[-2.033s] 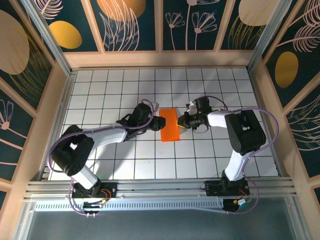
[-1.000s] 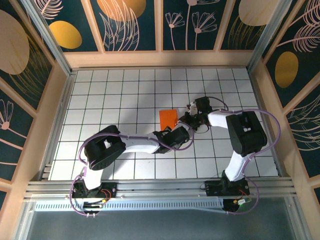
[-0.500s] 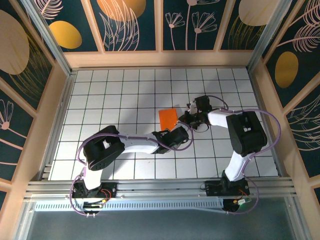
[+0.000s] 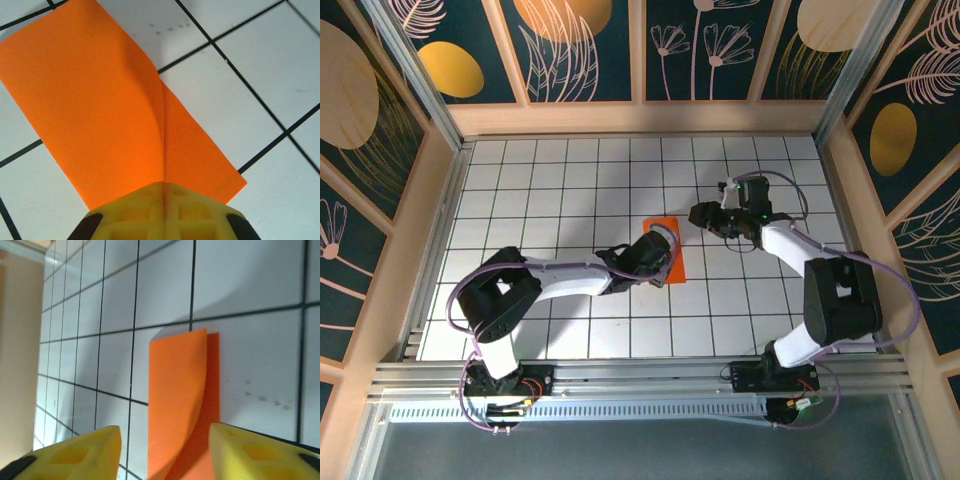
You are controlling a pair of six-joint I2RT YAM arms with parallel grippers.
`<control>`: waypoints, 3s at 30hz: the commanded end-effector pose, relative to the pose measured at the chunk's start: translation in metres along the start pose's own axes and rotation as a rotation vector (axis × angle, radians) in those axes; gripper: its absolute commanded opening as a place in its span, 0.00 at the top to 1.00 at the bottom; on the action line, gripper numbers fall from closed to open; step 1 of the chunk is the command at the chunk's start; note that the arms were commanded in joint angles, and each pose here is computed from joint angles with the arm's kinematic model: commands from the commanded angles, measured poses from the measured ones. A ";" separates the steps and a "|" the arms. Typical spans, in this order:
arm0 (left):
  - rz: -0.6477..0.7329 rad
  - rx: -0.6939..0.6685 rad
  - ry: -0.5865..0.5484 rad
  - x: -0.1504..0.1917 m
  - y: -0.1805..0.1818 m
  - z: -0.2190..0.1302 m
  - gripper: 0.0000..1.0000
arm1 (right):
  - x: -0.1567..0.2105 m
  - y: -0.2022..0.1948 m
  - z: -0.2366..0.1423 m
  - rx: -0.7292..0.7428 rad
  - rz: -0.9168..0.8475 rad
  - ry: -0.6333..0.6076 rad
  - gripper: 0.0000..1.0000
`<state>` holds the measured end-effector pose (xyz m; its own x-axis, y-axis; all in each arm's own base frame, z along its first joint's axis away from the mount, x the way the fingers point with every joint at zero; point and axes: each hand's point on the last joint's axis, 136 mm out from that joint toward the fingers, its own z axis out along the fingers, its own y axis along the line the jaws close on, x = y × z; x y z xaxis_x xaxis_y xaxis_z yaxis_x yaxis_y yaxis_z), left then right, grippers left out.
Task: Fold a paper plane with a square sheet of paper (fold left side to right side)
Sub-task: Fold the triangle a second time at the center of the table.
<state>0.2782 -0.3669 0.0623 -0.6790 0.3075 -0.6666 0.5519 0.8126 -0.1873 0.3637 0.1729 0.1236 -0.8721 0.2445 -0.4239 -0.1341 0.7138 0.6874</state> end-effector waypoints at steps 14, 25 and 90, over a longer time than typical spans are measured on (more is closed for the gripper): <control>-0.360 0.370 -0.022 -0.010 0.000 -0.010 1.00 | 0.076 -0.017 -0.019 -0.050 0.007 0.091 0.87; -0.426 0.352 0.022 0.000 0.012 -0.004 1.00 | 0.125 0.005 0.019 -0.120 0.012 0.214 1.00; -0.319 0.127 0.101 0.014 0.062 0.023 1.00 | 0.166 -0.041 0.047 0.091 0.049 0.393 1.00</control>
<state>0.3063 -0.3250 0.0257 -0.8738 0.0951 -0.4769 0.3523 0.7998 -0.4860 0.2530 0.2242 0.0153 -0.9868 0.0332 -0.1582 -0.0867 0.7173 0.6913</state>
